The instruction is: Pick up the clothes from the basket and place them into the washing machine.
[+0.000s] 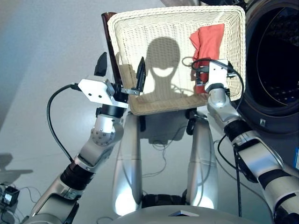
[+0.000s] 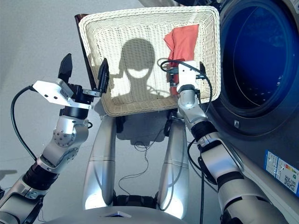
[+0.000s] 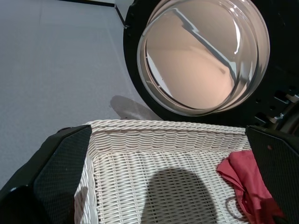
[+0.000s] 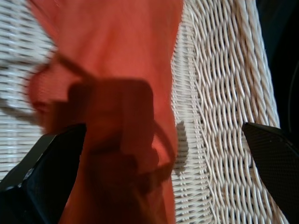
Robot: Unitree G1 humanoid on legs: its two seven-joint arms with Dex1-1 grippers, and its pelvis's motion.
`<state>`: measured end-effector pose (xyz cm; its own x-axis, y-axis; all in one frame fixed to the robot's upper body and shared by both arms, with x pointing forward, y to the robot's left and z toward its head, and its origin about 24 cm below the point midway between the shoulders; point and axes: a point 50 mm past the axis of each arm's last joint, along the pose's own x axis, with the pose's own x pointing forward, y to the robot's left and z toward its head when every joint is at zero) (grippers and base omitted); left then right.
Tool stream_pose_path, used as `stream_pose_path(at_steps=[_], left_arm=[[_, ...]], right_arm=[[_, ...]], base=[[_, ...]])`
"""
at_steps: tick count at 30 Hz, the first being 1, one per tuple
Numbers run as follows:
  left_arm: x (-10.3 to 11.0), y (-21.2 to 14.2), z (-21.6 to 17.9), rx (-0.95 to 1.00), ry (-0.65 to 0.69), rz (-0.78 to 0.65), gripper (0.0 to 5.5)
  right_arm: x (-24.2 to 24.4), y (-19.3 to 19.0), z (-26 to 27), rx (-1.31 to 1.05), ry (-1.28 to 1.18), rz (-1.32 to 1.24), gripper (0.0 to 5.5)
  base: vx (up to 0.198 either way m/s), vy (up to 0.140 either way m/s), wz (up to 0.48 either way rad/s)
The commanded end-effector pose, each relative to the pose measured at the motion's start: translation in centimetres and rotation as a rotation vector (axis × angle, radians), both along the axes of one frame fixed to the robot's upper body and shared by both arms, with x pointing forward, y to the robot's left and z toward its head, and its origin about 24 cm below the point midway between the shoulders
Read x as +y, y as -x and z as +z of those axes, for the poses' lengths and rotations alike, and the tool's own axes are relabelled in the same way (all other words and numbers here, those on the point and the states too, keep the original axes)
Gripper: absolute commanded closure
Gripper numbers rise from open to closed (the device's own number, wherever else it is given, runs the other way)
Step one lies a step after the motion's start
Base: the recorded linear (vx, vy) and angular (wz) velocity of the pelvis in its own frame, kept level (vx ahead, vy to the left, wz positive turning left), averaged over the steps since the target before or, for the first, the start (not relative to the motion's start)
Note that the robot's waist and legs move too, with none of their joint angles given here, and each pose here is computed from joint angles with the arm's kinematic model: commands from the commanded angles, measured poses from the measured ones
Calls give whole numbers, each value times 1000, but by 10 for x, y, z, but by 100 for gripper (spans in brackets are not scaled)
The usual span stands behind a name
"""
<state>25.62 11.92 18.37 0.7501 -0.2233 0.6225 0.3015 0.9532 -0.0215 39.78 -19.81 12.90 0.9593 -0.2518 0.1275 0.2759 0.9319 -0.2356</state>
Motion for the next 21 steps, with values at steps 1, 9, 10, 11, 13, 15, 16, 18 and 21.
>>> stream_pose_path(at_steps=[1,9,10,11,13,15,16,18,21], left_arm=[[-20,23,23,-130,70,-174,0],[-23,23,20,-120,29,-186,0],[-23,22,20,-114,40,-192,0],[-24,22,19,-111,43,-195,0],[-25,21,19,-111,36,-194,0],[-25,20,19,-109,34,-197,0],[-25,20,19,-109,35,-198,0],[-27,20,20,-112,24,-203,0],[-27,20,19,-110,25,-209,0]], right_arm=[[-18,-2,2,13,-129,-31,0],[-22,0,-15,96,-225,-44,0],[-23,1,-18,103,-248,-40,334],[-23,1,-19,101,-258,-41,475],[-22,1,-20,101,-275,-33,550],[-22,2,-21,105,-276,-25,550],[-22,2,-21,105,-276,-25,550],[-23,2,-23,122,-274,-7,550],[-24,2,-23,128,-266,6,550]], base=[[0,0,0],[0,0,0],[0,0,0],[0,0,0],[0,0,0],[0,0,0],[0,0,0],[0,0,0],[0,0,0]])
